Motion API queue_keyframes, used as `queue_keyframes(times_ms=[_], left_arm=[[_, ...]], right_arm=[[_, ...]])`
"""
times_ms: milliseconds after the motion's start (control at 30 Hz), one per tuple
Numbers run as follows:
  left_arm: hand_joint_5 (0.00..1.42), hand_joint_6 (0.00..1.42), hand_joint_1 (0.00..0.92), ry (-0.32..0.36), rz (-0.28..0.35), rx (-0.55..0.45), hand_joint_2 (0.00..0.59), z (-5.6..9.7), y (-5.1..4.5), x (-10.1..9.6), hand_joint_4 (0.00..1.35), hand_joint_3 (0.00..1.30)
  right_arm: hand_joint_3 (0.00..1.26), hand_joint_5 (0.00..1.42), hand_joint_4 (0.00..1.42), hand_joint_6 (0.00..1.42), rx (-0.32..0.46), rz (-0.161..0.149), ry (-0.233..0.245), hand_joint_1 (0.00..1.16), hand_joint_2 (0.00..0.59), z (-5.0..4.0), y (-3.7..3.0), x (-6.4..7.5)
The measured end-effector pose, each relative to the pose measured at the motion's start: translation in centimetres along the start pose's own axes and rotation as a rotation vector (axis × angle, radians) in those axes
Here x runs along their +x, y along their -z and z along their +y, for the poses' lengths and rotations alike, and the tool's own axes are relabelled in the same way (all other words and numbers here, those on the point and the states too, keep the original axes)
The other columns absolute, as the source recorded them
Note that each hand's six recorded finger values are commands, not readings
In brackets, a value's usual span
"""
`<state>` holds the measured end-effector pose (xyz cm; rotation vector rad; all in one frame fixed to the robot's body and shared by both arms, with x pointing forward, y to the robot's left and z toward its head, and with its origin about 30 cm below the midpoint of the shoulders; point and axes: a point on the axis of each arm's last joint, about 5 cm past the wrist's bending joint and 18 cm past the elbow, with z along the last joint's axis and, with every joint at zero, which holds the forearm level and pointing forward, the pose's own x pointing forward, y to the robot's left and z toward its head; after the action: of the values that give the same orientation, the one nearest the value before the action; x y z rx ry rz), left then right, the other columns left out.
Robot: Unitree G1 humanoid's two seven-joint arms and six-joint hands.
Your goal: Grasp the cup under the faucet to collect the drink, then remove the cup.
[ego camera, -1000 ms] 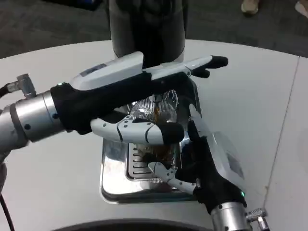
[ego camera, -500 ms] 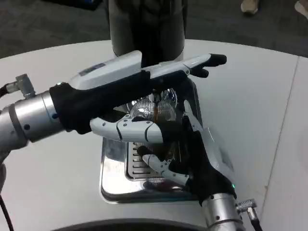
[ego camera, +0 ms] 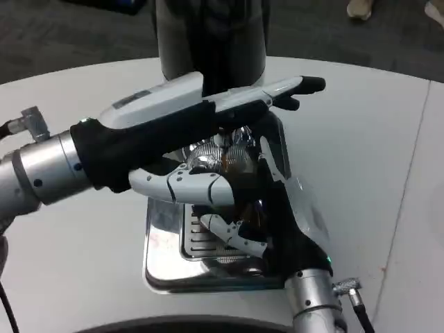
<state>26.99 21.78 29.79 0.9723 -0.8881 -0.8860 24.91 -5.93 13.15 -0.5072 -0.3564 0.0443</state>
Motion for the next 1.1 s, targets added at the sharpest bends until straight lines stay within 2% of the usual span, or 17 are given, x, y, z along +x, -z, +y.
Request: queue_keyframes(times_ms=[233, 300, 467, 533, 700, 933, 1033, 1100], left_arm=[[0.08, 0.05, 0.0, -0.003, 0.001, -0.002, 0.193, 0.0, 0.01, 0.0, 0.0, 0.01], [0.07, 0.03, 0.0, -0.021, -0.001, -0.029, 0.207, 0.0, 0.12, -0.1, 0.0, 0.0], [0.05, 0.02, 0.0, -0.182, -0.026, -0.204, 0.23, -0.9, 1.1, -0.8, 0.0, 0.0], [0.05, 0.02, 0.0, -0.274, -0.045, -0.297, 0.233, -1.4, 1.48, -1.3, 0.0, 0.0], [0.07, 0.04, 0.0, -0.369, -0.059, -0.384, 0.245, -1.7, 1.56, -1.9, 0.0, 0.0], [0.11, 0.08, 0.0, -0.468, -0.079, -0.486, 0.252, -2.1, 1.11, -2.7, 0.0, 0.06], [0.13, 0.09, 0.0, -0.51, -0.073, -0.59, 0.251, -2.6, 0.94, -3.3, 0.0, 0.1], [0.14, 0.12, 0.0, -0.528, -0.044, -0.667, 0.25, -3.1, 1.0, -3.9, 0.01, 0.12]], right_arm=[[0.0, 0.11, 0.11, 0.24, 0.01, -0.011, -0.003, 0.71, 0.201, 0.21, 0.09, 0.3], [0.0, 0.11, 0.11, 0.24, 0.011, -0.013, -0.001, 0.71, 0.2, 0.24, 0.1, 0.3], [0.0, 0.12, 0.12, 0.25, 0.014, -0.024, 0.004, 0.71, 0.2, 0.23, 0.02, 0.4], [0.0, 0.12, 0.12, 0.25, 0.016, -0.032, 0.008, 0.71, 0.2, 0.23, -0.05, 0.4], [0.0, 0.12, 0.12, 0.25, 0.019, -0.038, 0.009, 0.71, 0.2, 0.23, -0.09, 0.4], [0.0, 0.13, 0.13, 0.26, 0.02, -0.039, 0.009, 0.72, 0.208, 0.23, -0.1, 0.4], [0.01, 0.14, 0.14, 0.27, 0.024, -0.038, 0.009, 0.73, 0.206, 0.23, -0.11, 0.5], [0.01, 0.14, 0.15, 0.27, 0.027, -0.038, 0.008, 0.74, 0.204, 0.24, -0.13, 0.5]])
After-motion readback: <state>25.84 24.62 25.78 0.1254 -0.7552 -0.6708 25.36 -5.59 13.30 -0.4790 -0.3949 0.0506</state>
